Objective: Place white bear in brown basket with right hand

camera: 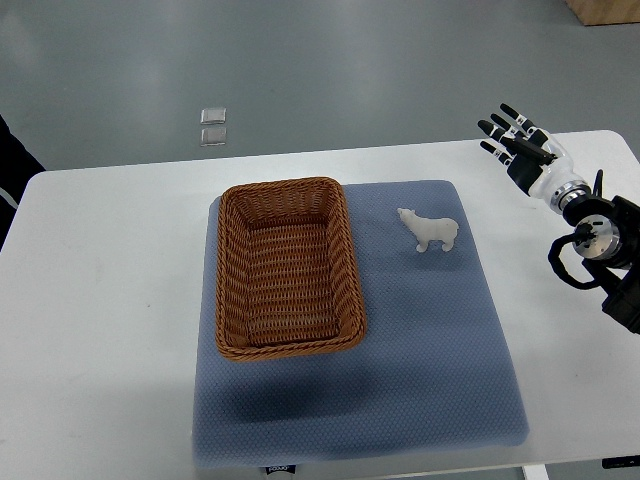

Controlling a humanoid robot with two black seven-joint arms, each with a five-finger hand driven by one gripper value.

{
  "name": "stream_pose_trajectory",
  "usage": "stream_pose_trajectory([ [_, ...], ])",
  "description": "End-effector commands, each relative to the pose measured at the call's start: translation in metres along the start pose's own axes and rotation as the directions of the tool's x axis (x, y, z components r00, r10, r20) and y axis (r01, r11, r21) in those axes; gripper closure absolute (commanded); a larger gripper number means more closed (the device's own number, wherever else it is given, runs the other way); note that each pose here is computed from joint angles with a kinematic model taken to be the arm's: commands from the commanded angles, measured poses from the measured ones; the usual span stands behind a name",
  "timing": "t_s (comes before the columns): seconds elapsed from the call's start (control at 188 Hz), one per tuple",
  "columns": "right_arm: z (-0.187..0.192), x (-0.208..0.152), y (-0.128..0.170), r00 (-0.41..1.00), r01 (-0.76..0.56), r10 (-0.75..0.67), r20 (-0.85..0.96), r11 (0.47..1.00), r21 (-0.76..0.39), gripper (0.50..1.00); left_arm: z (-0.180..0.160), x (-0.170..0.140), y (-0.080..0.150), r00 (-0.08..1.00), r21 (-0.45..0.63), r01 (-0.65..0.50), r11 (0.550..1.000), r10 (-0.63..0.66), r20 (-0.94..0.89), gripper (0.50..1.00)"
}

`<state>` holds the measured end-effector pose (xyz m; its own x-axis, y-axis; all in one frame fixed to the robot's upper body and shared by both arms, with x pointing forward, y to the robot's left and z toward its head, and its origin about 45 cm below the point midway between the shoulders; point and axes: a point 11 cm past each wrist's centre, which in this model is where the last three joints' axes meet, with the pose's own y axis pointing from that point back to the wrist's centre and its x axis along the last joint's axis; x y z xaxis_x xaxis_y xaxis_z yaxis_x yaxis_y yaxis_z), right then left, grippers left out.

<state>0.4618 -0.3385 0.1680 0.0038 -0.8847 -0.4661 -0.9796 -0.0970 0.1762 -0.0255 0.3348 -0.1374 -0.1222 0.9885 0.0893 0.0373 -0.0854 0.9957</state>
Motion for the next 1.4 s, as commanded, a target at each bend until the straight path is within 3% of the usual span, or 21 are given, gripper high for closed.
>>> stream_pose_trajectory([
  [0.0,0.000,-0.001,0.000,1.000,0.009,-0.009,0.000,1.000,-0.002,0.576,0.000,0.000,0.000,1.000,0.000,0.000,1.000,0.000,0.000,0.500],
  [0.884,0.017,-0.027,0.002,0.978,0.197,-0.201,-0.055,0.978,-0.064,0.576,0.000,0.000,0.000,1.000,0.000,0.000,1.000,0.000,0.000,0.500],
  [1.145,0.018,-0.043,0.005,0.912,0.308,-0.337,-0.234,0.939,-0.155,0.576,0.000,0.000,0.000,1.000,0.000,0.000,1.000,0.000,0.000,0.500],
  [1.395,-0.002,-0.057,0.013,0.724,0.391,-0.460,-0.515,0.888,-0.243,0.579,0.000,0.000,0.000,1.000,0.000,0.000,1.000,0.000,0.000,0.500],
])
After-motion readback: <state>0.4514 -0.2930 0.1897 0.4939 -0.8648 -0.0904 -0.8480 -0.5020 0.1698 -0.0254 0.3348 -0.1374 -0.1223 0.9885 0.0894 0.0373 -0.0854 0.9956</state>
